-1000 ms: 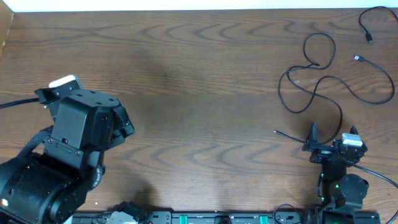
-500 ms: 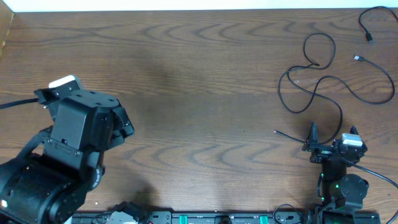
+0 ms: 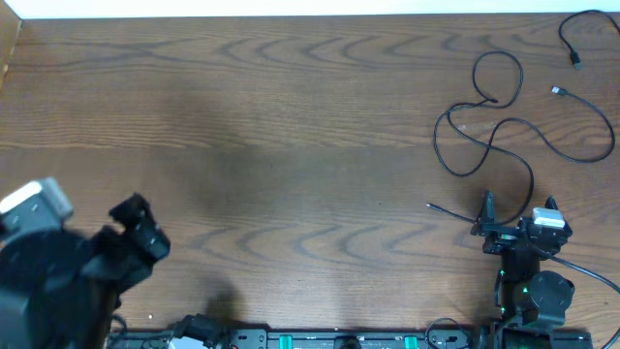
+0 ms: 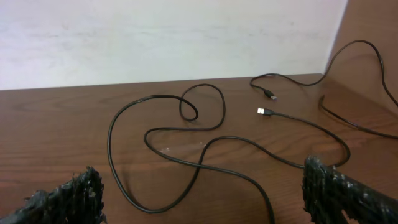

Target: Untangle cables

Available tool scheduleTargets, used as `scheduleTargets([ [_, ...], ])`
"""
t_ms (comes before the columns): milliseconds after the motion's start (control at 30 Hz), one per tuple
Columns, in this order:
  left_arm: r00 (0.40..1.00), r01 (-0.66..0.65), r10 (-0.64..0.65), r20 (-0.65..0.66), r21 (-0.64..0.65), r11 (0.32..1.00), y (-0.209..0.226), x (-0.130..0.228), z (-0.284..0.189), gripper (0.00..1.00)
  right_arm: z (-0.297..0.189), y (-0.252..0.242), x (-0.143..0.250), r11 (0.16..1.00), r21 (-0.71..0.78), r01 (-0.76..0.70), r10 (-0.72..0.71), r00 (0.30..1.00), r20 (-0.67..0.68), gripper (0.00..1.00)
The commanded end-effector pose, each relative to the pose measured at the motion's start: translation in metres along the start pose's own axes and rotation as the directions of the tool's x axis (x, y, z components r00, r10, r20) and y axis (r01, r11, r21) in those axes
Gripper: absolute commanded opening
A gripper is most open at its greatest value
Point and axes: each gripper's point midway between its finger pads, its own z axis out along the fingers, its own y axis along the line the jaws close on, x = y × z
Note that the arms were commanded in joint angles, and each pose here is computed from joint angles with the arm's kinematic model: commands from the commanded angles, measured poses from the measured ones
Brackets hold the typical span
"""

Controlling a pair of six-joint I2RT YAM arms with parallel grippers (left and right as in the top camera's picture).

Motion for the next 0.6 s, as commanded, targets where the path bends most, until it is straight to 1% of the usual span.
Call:
scheduleTargets([
  [0,0.999,0.045,-0.044,-0.019,0.048,0.998,0.001,0.009,-0.007,0.95,0.000,-0.001,0.000,1.000,0.001,-0.003,0.003,1.000,0.003,0.99],
  [300,0.991,0.128,-0.132,0.026,0.114,0.985,0.016,0.031,-0.016,0.95,0.000,-0.001,0.000,1.000,0.001,-0.003,0.003,1.000,0.003,0.99],
  [567,0.978,0.176,-0.194,0.078,0.191,0.966,0.023,0.066,0.009,0.95,0.000,-0.001,0.000,1.000,0.001,-0.003,0.003,1.000,0.003,0.99],
])
